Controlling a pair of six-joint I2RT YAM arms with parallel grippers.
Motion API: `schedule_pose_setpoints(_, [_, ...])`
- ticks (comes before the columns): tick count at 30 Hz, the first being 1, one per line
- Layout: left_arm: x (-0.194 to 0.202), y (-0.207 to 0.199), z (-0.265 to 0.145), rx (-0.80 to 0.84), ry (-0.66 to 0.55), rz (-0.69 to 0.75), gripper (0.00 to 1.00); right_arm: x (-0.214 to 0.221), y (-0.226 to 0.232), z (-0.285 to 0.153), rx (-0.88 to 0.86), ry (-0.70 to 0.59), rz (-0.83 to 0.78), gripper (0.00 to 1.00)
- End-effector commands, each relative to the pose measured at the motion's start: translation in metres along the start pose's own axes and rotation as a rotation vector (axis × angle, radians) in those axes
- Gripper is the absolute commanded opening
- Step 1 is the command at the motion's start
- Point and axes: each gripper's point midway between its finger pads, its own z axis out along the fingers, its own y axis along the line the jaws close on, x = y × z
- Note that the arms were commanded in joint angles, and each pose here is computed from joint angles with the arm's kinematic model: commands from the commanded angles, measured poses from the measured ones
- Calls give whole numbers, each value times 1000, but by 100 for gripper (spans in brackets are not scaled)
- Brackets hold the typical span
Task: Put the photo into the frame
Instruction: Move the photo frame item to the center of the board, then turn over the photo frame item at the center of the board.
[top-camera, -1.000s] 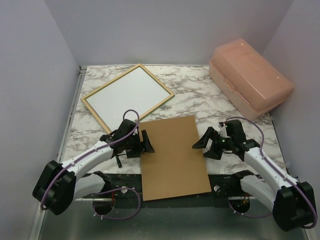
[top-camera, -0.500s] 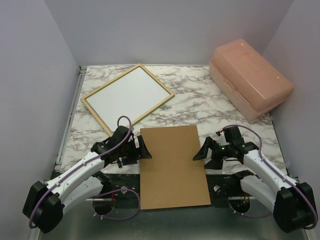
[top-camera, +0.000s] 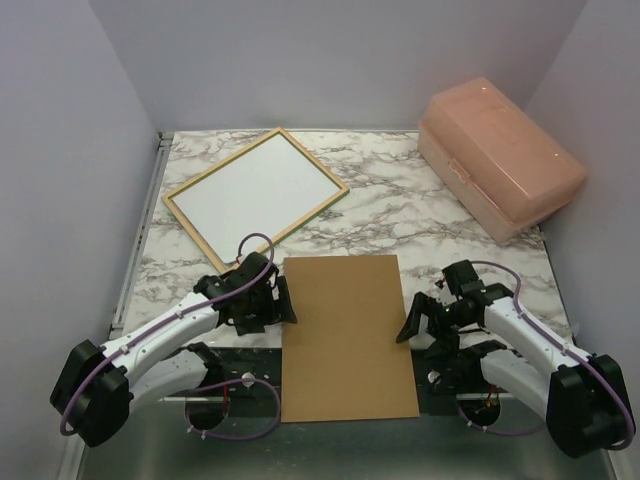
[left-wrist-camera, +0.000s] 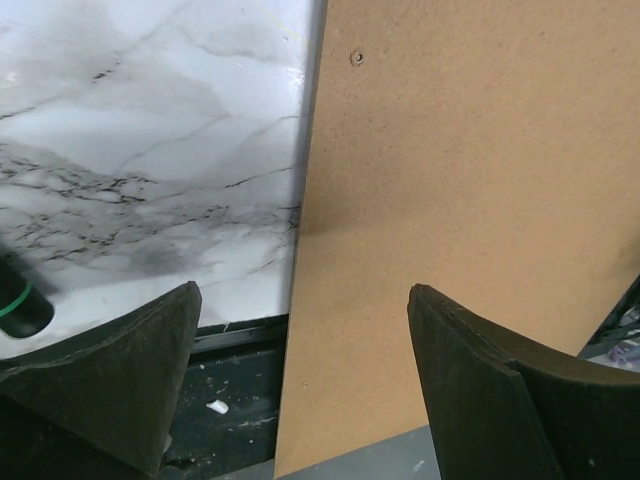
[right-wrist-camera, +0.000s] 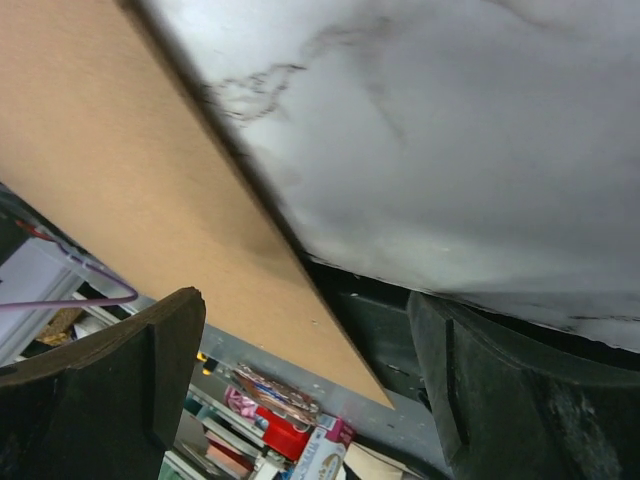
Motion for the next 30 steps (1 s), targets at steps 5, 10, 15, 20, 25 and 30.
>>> schedule_pose_setpoints(5, [22, -14, 30, 79, 88, 5, 83, 18, -16, 18, -27, 49, -5, 89])
schedule_pose_setpoints(10, [30, -17, 41, 109, 119, -1, 82, 15, 3, 30, -198, 41, -18, 89])
schedule_pose_setpoints(15, [33, -20, 43, 148, 127, -4, 78, 15, 32, 25, -376, 55, -40, 88])
schedule_pose_setpoints(20, [34, -20, 43, 154, 128, -2, 77, 4, 69, -6, -504, -23, -137, 84])
schedule_pose_setpoints(25, [35, -20, 43, 168, 127, 0, 76, 1, 113, -52, -682, -117, -211, 78])
schedule_pose_setpoints(30, [33, -27, 40, 194, 120, 8, 76, -2, 134, -77, -771, -168, -207, 49])
